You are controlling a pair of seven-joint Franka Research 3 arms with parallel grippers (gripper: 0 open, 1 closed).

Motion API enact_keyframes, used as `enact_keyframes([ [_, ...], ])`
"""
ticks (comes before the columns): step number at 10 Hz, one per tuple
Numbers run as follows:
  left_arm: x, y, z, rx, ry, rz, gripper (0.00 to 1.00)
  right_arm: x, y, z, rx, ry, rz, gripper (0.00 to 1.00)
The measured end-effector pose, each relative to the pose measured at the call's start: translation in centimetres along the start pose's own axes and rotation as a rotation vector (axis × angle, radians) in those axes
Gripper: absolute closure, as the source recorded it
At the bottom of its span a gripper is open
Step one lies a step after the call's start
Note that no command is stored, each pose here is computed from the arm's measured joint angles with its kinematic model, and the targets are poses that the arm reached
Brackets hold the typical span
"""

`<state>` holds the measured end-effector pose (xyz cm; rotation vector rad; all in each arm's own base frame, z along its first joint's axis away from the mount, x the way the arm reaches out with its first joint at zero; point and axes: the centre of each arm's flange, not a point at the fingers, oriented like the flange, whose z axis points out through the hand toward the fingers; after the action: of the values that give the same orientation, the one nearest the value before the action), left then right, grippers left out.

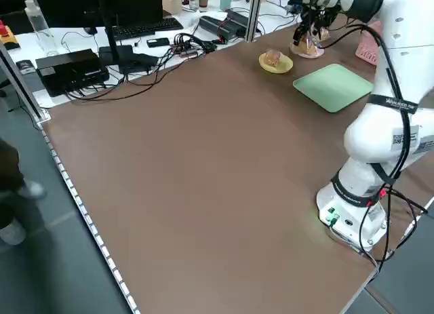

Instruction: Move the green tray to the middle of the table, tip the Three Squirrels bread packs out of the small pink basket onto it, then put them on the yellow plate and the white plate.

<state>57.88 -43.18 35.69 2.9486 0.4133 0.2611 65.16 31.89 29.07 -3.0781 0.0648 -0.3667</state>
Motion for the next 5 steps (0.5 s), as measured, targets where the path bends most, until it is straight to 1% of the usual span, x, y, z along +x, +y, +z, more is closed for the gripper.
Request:
enact_keyframes([
  [2, 2.4, 0.9, 0.8, -0.027, 0.018, -0.076, 0.52, 0.8, 1.4, 0.7, -0.008, -0.002, -0.032, 0.51],
  [3, 3.9, 0.8, 0.7, -0.033, 0.041, -0.097, 0.52, 1.2, 2.1, 0.8, -0.010, -0.003, -0.042, 0.51],
  [5, 6.5, 0.3, 1.3, -0.041, 0.089, -0.130, 0.52, 1.4, 2.6, 1.2, -0.014, -0.006, -0.051, 0.54],
])
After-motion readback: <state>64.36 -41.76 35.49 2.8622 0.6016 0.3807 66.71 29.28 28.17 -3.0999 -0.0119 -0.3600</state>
